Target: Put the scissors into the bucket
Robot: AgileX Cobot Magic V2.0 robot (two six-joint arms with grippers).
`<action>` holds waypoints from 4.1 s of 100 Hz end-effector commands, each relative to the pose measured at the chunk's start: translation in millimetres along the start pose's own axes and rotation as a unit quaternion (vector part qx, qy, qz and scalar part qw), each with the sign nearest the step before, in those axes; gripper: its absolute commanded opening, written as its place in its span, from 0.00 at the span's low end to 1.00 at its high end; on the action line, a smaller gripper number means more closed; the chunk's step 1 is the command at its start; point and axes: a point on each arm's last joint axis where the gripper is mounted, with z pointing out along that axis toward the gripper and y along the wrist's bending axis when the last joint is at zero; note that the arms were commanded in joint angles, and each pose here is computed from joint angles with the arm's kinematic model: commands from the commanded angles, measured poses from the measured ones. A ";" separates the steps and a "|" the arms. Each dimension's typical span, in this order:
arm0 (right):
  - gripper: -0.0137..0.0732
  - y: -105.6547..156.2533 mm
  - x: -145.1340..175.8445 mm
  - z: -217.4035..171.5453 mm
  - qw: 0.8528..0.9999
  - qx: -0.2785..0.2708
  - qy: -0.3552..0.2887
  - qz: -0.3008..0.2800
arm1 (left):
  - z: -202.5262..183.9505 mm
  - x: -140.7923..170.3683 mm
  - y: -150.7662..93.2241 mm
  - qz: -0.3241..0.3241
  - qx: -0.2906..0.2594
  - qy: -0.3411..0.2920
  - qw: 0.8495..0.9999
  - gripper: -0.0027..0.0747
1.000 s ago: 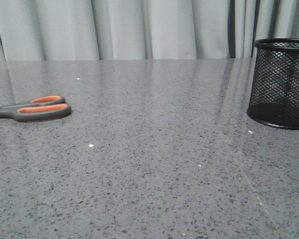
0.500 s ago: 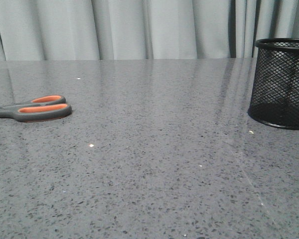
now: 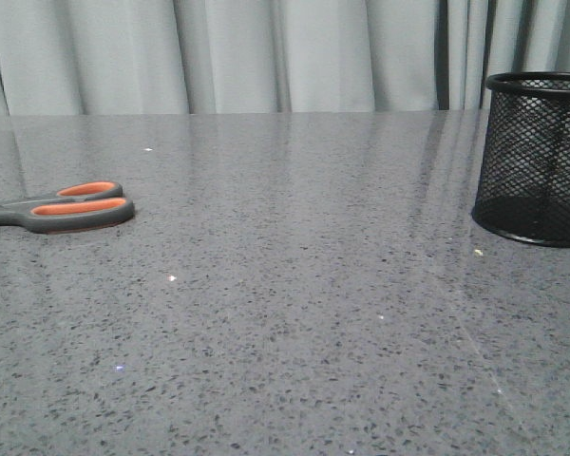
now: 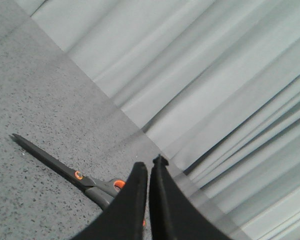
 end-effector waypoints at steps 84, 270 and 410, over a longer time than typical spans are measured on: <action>0.57 69.3 -86.1 68.7 0.919 -0.120 0.316 -0.201 | 160.1 -61.5 -111.9 0.688 0.038 0.381 0.616 0.59; 0.75 76.8 -87.2 68.7 0.919 -0.157 0.299 -0.203 | 288.5 17.1 -32.1 0.640 0.213 0.626 0.392 0.55; 0.75 78.0 -89.2 70.0 0.925 -0.158 0.286 -0.196 | 289.5 4.6 -29.0 0.556 0.097 0.648 0.510 0.59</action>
